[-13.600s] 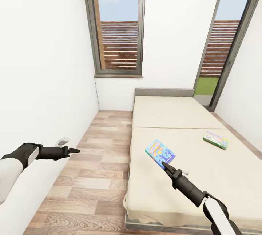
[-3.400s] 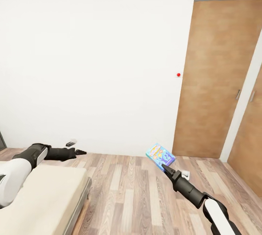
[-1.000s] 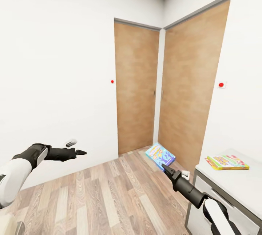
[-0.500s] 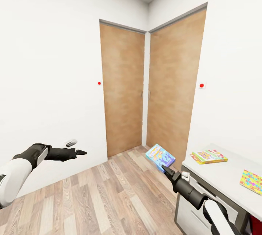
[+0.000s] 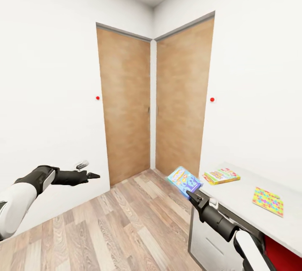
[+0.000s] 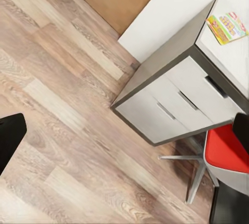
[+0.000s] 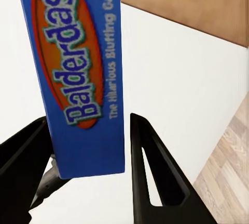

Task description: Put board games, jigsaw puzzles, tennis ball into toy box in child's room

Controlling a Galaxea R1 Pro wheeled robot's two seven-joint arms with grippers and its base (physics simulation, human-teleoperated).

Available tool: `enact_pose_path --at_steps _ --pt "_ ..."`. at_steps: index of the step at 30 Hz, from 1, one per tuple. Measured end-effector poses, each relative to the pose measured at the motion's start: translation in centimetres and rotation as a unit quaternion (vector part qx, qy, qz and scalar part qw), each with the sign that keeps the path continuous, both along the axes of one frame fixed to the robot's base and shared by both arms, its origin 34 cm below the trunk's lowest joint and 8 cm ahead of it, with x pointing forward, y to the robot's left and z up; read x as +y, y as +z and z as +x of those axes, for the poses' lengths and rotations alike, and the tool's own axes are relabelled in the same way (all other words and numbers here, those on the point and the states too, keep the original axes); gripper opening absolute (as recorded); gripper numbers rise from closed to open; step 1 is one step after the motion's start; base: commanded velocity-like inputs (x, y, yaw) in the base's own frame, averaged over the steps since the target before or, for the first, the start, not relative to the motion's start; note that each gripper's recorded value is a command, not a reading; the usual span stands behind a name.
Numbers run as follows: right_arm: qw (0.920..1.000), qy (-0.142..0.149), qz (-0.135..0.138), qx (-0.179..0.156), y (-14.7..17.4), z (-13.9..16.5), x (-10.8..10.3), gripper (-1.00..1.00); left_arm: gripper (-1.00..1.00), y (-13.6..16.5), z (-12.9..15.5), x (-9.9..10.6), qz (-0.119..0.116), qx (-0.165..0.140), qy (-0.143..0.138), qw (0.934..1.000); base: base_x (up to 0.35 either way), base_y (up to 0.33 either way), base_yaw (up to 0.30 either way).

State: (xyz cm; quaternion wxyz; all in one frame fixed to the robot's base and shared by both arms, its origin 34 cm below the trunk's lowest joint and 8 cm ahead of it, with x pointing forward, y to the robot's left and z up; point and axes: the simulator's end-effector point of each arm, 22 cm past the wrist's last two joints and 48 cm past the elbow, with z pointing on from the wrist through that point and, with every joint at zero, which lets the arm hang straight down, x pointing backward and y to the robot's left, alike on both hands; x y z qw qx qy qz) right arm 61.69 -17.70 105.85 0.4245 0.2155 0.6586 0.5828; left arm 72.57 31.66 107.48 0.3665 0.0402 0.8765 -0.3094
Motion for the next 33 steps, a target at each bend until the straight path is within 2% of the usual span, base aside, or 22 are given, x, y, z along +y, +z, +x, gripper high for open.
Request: enact_pose_path --at_steps 18,27,33 --pt "1.0000 0.000 0.000 -0.007 0.7 -0.2 0.0 -1.00 1.00 1.0 -0.2 0.0 -0.001 -0.009 -0.001 1.0000 0.000 0.000 -0.246" --pt "0.9999 0.000 0.000 -0.011 1.8 -0.5 0.0 -1.00 1.00 2.4 -0.5 -0.1 -0.005 -0.015 -0.003 0.9999 0.000 0.000 -0.246" --pt "0.9999 -0.001 0.001 -0.014 2.6 -0.6 0.0 -1.00 1.00 3.1 -0.7 -0.1 -0.003 -0.015 -0.002 0.9999 0.000 0.000 -0.097"
